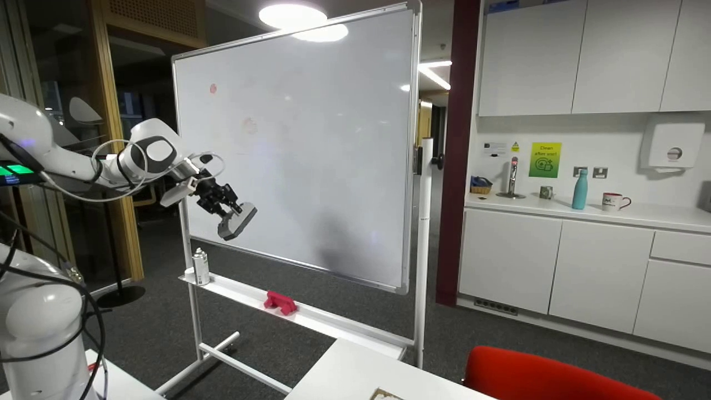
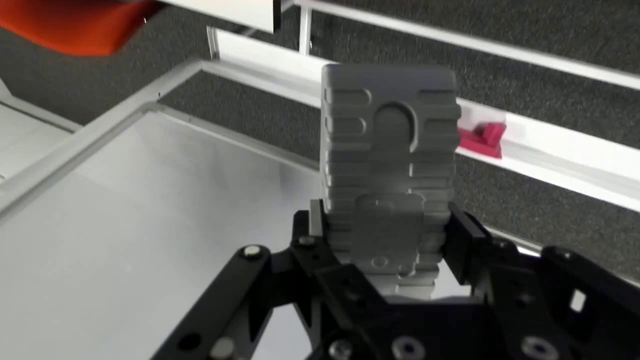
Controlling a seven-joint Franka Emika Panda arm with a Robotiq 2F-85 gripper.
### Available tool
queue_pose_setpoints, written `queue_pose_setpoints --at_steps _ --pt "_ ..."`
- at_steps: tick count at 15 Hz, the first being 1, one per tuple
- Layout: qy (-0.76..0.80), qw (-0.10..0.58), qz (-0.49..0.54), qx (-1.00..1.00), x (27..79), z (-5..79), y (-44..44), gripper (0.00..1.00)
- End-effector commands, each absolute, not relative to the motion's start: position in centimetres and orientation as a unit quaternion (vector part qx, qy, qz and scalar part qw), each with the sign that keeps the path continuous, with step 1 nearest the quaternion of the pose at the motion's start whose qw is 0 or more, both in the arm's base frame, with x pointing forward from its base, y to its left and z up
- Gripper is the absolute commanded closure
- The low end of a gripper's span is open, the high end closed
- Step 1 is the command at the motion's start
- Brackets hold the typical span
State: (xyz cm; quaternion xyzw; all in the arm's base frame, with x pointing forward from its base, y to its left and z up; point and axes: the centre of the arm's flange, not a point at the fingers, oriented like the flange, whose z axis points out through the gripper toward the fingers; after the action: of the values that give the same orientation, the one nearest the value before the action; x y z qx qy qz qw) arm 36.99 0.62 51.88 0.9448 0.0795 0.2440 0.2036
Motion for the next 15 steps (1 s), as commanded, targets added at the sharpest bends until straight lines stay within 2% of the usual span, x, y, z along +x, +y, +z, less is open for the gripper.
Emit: queue_pose_setpoints --at_steps 1,2,3,4,10,11,15 --pt "0.089 0.186 0.314 0.927 36.3 57.5 3.5 0.68" --pt "0.084 0.168 0.315 0.930 36.0 58.2 3.8 0.68" --pt "0.087 0.187 0.299 0.932 36.3 56.2 3.1 0.68" --pt "0.088 0.183 0.304 0.931 36.1 56.7 3.4 0.43" --pt "0.087 0.183 0.294 0.934 36.4 55.8 3.1 0.43" --pt "0.087 0.183 0.294 0.934 36.4 55.8 3.1 0.68" --pt "0.113 0.177 0.344 0.915 38.8 56.5 5.5 0.68"
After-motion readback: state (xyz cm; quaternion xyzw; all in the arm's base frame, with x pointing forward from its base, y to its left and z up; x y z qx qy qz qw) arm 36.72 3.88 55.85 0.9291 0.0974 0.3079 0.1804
